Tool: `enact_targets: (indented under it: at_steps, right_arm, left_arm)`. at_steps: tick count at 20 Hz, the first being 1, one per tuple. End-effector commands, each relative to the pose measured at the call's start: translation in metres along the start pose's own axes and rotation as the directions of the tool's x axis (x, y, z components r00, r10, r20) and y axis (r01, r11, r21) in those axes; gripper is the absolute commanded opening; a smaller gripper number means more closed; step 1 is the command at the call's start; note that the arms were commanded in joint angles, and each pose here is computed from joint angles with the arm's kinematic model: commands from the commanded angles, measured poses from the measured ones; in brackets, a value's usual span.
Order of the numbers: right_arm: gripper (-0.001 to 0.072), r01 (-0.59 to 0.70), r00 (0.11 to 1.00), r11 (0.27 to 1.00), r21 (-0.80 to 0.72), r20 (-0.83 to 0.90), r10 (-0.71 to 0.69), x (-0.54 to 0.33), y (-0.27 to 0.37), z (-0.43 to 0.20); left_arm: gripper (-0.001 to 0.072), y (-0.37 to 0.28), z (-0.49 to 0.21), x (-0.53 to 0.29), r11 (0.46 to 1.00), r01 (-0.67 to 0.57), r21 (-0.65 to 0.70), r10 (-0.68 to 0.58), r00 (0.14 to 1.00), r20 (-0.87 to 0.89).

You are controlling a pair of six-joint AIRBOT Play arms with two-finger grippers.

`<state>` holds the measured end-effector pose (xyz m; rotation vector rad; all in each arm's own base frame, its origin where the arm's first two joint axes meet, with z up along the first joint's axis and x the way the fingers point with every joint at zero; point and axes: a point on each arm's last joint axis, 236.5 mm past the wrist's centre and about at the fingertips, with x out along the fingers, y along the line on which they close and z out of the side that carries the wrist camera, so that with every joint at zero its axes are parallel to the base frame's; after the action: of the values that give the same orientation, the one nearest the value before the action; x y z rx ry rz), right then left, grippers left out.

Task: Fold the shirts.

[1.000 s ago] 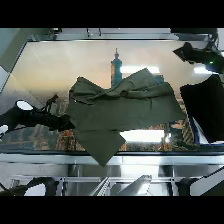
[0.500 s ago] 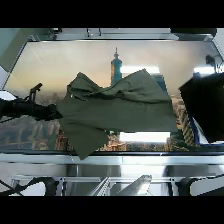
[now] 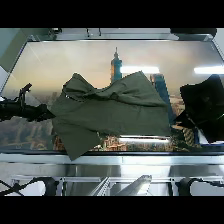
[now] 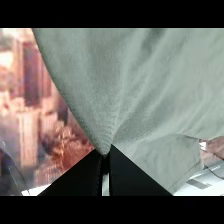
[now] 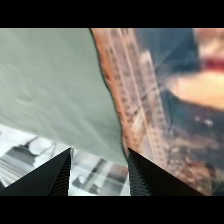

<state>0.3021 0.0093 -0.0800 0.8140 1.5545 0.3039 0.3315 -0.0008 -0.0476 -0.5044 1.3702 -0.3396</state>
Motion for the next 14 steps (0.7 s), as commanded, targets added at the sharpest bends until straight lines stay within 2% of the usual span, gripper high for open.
enact_targets:
  at_steps: [1,6,10,11,12,13,14]
  right_arm:
    - [0.0395,0.034,0.999,0.999,0.010,-0.022,-0.033,0.029,-0.015,-0.019]
    - [0.0388,0.054,0.998,0.998,-0.028,-0.039,-0.055,0.054,-0.010,-0.027]
    - [0.0357,-0.053,0.999,0.994,-0.095,0.001,0.053,0.065,0.026,-0.016]
    - [0.0349,-0.063,0.998,0.993,-0.097,0.005,0.064,0.065,0.028,-0.015]
    - [0.0224,-0.061,0.998,0.993,-0.098,0.005,0.062,0.065,0.027,-0.015]
    - [0.0058,-0.062,0.998,0.993,-0.104,0.005,0.063,0.065,0.027,-0.015]
    - [0.0012,-0.062,0.998,0.992,-0.111,0.005,0.063,0.065,0.028,-0.015]
  left_arm:
    - [0.0033,-0.001,-0.002,-0.001,1.000,0.007,-0.001,-0.007,1.000,-0.008]
    - [0.0033,-0.001,-0.003,-0.001,1.000,0.010,-0.002,-0.010,1.000,-0.012]
    - [0.0040,0.000,-0.007,-0.003,1.000,0.015,-0.010,-0.015,1.000,-0.027]
    - [0.0186,0.002,-0.009,-0.004,1.000,0.015,-0.018,-0.016,0.999,-0.031]
    - [0.0347,0.006,-0.011,-0.007,0.999,0.017,-0.038,-0.018,0.999,-0.032]
    - [0.0348,0.008,-0.013,-0.008,0.998,0.020,-0.054,-0.022,0.999,-0.033]
    - [0.0380,0.011,-0.017,-0.009,0.997,0.026,-0.074,-0.029,0.999,-0.042]
